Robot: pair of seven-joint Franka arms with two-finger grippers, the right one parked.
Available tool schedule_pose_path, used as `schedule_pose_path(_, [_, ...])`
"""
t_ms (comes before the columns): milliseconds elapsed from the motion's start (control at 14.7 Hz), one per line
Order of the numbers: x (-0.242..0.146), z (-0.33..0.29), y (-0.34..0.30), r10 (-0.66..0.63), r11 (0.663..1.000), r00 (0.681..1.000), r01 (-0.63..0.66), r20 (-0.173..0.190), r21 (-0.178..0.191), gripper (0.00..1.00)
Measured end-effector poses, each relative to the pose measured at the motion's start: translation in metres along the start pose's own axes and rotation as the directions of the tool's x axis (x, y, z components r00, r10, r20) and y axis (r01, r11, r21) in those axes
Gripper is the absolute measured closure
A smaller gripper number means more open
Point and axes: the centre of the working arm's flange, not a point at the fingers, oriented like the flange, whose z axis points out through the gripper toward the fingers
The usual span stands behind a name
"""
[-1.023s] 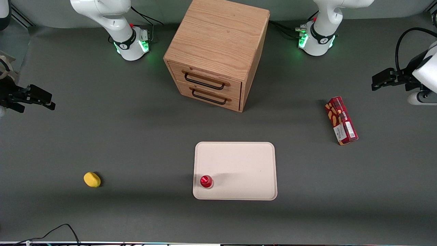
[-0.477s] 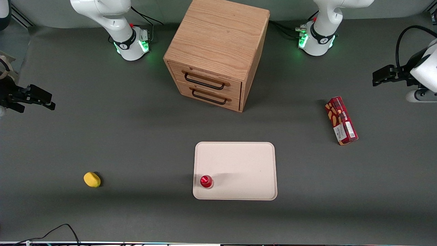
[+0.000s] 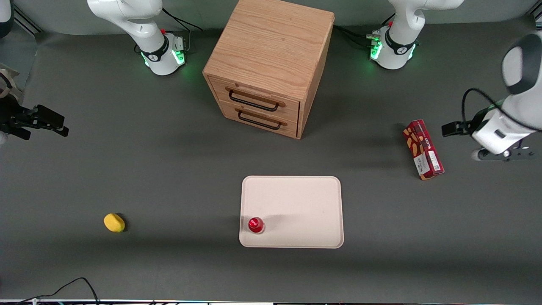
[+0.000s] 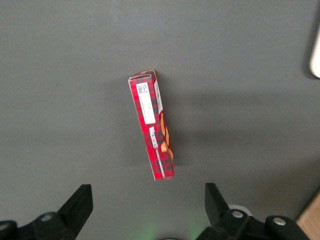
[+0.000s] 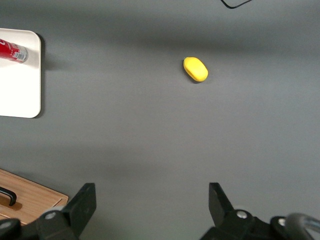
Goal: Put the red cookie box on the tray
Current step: 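Lower the open left gripper over the red tartan cookie box, then close the left gripper on the cookie box and lift it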
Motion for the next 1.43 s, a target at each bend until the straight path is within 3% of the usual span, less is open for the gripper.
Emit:
schedule_pose_path(409, [-0.004,0.131,-0.012,-0.027,1.0,0.993,0.026,-0.111,-0.009,0.0])
schedule_pose_path(682, [-0.002,0.183,-0.012,-0.052,0.999,0.988,0.049,-0.143,-0.022,0.0])
schedule_pose_path(1023, [0.007,0.216,-0.012,-0.07,0.997,0.986,0.067,-0.154,-0.023,0.02])
schedule_pose_path(1159, [0.006,0.221,-0.012,-0.07,0.997,0.985,0.067,-0.159,-0.022,0.17])
schedule_pose_path(1295, [0.004,0.224,-0.012,-0.07,0.997,0.985,0.068,-0.158,-0.022,0.44])
schedule_pose_path(1432, [0.004,0.225,-0.012,-0.07,0.997,0.985,0.068,-0.157,-0.022,0.63])
